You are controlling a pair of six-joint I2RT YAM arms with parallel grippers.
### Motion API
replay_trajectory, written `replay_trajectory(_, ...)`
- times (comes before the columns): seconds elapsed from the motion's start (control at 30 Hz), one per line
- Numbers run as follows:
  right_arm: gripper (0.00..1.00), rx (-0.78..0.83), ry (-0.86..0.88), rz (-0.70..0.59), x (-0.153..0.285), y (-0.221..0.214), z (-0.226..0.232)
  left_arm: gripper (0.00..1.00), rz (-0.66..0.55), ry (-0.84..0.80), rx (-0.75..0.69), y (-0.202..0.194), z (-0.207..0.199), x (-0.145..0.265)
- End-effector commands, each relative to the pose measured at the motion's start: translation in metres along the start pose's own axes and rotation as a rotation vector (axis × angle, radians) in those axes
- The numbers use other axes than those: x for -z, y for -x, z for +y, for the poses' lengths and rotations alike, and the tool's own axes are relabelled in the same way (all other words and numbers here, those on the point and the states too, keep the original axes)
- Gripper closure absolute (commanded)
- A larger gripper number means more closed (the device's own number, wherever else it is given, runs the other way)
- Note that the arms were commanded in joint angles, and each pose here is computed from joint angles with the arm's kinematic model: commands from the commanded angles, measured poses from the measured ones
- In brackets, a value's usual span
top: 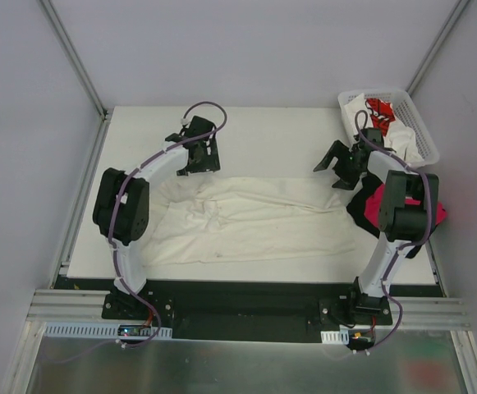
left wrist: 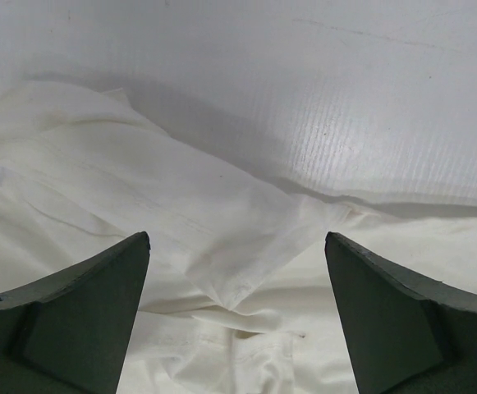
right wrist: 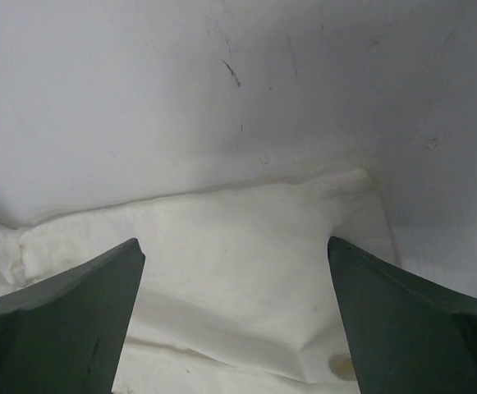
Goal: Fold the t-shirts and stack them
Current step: Grap the side of the flattened tshirt furthest away from the robot with both arms
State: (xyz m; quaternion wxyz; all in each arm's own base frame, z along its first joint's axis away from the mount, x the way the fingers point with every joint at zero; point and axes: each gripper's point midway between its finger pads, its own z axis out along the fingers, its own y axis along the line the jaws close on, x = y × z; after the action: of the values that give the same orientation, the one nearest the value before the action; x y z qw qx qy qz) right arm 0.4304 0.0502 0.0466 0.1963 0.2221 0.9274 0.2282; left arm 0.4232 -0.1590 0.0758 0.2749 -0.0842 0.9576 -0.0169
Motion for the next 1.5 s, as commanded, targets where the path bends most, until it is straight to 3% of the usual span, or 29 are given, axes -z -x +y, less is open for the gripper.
replay_trajectory(0.0, 0.03, 0.011, -0.01, -0.106, 0.009, 0.041, -0.007, 0.13, -0.033, -0.009, -0.009, 0.007, 0.004, 0.023)
replay_trajectory(0.2, 0.01, -0.02, 0.017, -0.119, 0.005, 0.061, -0.009, 0.13, -0.037, -0.023, -0.006, 0.005, 0.005, 0.032)
replay_trajectory(0.37, 0.05, -0.018, 0.029, -0.123, 0.008, 0.056, -0.005, 0.13, -0.036, -0.056, 0.011, 0.0, 0.004, 0.043)
replay_trajectory(0.57, 0.06, 0.127, 0.24, -0.022, 0.002, 0.028, 0.039, 0.13, -0.146, -0.294, 0.065, 0.013, -0.021, 0.063)
replay_trajectory(0.6, 0.06, 0.14, 0.223, 0.055, 0.003, 0.01, 0.042, 0.13, -0.145, -0.307, 0.06, 0.013, -0.022, 0.063)
replay_trajectory(0.67, 0.04, 0.23, 0.11, 0.055, 0.012, 0.018, 0.044, 0.13, -0.154, -0.32, 0.054, 0.017, -0.025, 0.067)
replay_trajectory(0.7, 0.01, 0.31, 0.045, 0.151, 0.019, -0.004, 0.038, 0.13, -0.145, -0.341, 0.049, 0.016, -0.028, 0.069)
replay_trajectory(0.73, 0.0, 0.358, -0.038, 0.1, 0.032, 0.018, 0.043, 0.13, -0.146, -0.351, 0.047, 0.016, -0.03, 0.07)
replay_trajectory(0.8, 0.04, 0.392, -0.209, 0.181, 0.047, 0.007, 0.027, 0.13, -0.133, -0.359, 0.05, 0.014, -0.031, 0.069)
replay_trajectory(0.83, 0.04, 0.438, -0.379, 0.081, 0.068, 0.038, 0.019, 0.13, -0.127, -0.361, 0.049, 0.012, -0.031, 0.068)
replay_trajectory(0.93, 0.04, 0.51, -0.641, 0.093, 0.101, 0.048, -0.003, 0.13, -0.116, -0.368, 0.051, 0.01, -0.033, 0.067)
replay_trajectory(1.07, 0.04, 0.49, -0.666, 0.133, 0.102, 0.033, -0.018, 0.13, -0.114, -0.367, 0.051, 0.008, -0.032, 0.067)
replay_trajectory(1.17, 0.04, 0.452, -0.583, 0.067, 0.086, 0.033, -0.017, 0.13, -0.121, -0.366, 0.045, 0.009, -0.031, 0.069)
replay_trajectory(1.3, 0.04, 0.347, -0.474, 0.135, 0.057, 0.0, -0.038, 0.13, -0.114, -0.37, 0.041, 0.006, -0.031, 0.069)
replay_trajectory(1.47, 0.04, 0.303, -0.395, 0.157, 0.035, -0.011, -0.035, 0.13, -0.115, -0.383, 0.036, 0.006, -0.033, 0.071)
